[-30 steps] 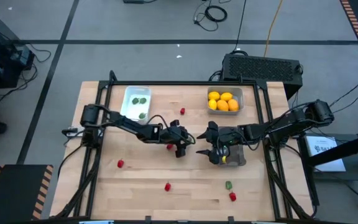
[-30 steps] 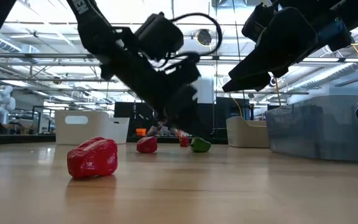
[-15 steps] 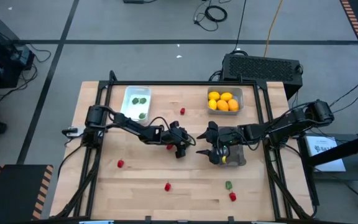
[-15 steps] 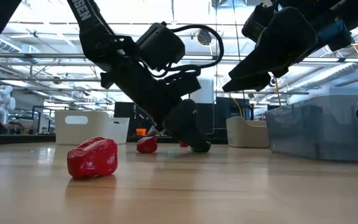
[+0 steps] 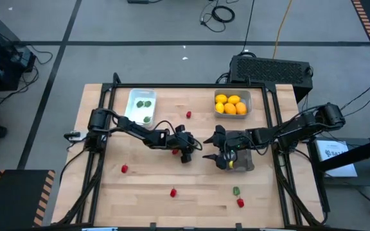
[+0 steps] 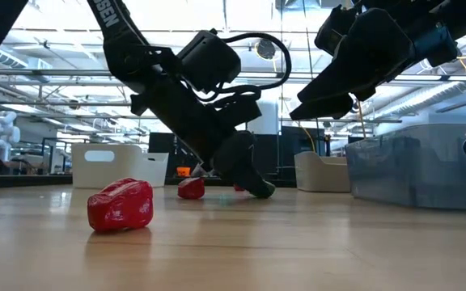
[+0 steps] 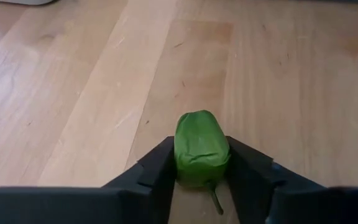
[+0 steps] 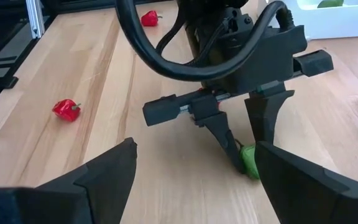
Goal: Sort produce into baskets
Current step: Put the green chili pepper into the white bin
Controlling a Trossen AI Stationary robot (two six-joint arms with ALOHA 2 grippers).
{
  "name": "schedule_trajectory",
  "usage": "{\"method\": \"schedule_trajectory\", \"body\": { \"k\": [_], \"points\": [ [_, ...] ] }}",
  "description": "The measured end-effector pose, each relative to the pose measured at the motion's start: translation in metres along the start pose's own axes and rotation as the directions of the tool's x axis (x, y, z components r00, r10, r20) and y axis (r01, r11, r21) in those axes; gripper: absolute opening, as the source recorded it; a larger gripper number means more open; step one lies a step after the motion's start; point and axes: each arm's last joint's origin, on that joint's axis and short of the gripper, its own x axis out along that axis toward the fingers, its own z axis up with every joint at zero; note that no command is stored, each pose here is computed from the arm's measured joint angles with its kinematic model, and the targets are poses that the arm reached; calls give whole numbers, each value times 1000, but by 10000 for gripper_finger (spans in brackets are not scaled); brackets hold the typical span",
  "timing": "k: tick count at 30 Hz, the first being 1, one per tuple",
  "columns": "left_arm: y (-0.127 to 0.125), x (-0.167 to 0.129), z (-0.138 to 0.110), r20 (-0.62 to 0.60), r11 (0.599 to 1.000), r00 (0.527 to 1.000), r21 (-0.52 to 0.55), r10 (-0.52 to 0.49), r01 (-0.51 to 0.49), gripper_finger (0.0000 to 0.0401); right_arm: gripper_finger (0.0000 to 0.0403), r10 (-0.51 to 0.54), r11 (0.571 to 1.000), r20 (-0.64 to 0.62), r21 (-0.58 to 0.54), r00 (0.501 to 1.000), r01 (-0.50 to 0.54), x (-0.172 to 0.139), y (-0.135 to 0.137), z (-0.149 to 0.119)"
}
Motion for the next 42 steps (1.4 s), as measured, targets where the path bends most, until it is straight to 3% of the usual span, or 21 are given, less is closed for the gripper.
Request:
{"method": "schedule_trajectory", "body": {
  "k": [5, 10, 15, 20, 26, 34, 42],
  "points": [
    [2, -10, 8, 6, 1000, 1000, 1, 1, -1, 102, 313, 0, 1000, 0, 26, 1000, 0, 0, 0, 0],
    [9, -43, 32, 23, 999, 999, 44, 26, -27, 106, 313, 14, 1000, -2, 23, 1000, -14, 0, 4, -1],
    [23, -93, 51, 4, 977, 981, 93, 193, -193, 108, 313, 28, 999, -2, 34, 1000, -27, -1, 8, -2],
    [42, -142, 55, -63, 924, 925, 116, 374, -365, 109, 313, 51, 998, 2, 49, 999, -51, -2, 15, -3],
    [75, -187, 43, -230, 887, 862, 14, 452, -461, 109, 313, 89, 995, 58, 43, 994, -92, -3, 23, 2],
    [108, -208, 26, -409, 840, 773, -28, 485, -542, 109, 313, 104, 992, 135, 60, 985, -113, -4, 25, 9],
    [118, -207, 24, -436, 840, 767, -44, 471, -540, 111, 313, -1, 993, 166, 120, 986, -20, -4, 22, 10]
  ]
}}
